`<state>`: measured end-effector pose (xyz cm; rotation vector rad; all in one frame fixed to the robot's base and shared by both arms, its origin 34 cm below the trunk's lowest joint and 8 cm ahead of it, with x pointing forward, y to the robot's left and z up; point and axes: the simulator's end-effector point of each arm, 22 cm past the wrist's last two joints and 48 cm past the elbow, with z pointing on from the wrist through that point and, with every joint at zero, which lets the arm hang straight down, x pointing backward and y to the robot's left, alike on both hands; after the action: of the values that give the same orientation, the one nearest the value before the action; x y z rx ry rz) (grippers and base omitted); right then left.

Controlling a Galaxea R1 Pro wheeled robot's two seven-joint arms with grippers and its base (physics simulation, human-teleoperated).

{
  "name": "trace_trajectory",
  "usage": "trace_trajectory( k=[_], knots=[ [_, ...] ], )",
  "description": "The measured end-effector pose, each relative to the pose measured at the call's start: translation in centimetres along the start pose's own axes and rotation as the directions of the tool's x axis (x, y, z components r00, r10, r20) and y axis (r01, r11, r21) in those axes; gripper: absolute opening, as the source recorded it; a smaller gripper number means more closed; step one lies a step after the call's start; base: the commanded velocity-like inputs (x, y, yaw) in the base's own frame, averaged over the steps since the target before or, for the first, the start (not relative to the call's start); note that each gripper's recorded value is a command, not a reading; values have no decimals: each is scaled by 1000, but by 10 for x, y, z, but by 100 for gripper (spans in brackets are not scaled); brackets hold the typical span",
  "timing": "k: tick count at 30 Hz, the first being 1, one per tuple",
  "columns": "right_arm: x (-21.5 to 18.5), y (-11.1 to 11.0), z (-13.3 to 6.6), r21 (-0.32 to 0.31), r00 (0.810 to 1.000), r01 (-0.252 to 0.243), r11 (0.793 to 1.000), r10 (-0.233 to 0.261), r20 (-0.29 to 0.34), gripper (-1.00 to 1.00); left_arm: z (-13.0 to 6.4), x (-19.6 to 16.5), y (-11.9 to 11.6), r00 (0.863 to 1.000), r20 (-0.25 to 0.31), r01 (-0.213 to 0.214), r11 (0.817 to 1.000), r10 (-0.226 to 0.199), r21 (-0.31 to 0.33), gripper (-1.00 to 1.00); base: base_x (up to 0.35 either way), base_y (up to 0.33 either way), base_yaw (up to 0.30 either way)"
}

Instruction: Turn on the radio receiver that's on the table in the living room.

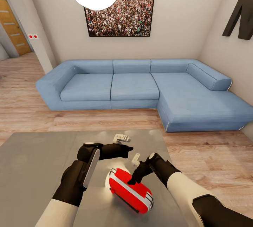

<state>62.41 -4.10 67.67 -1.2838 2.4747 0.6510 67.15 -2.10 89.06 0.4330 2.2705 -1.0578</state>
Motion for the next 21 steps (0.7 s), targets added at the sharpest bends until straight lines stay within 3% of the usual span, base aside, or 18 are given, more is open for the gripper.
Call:
trace_trajectory(
  k=[13,17,21],
  knots=[
    [-9,-14,-11,31,1000,11,999,-11,10,100,0,0,0,1000,0,0,1000,0,0,-100,0,0,0],
    [-50,-36,-56,76,999,-30,997,27,44,100,0,0,0,1000,0,0,1000,0,0,-100,0,0,0],
    [-61,-67,-124,106,994,-90,990,83,74,100,0,0,0,1000,0,0,1000,0,0,-100,0,0,0]
  ],
)
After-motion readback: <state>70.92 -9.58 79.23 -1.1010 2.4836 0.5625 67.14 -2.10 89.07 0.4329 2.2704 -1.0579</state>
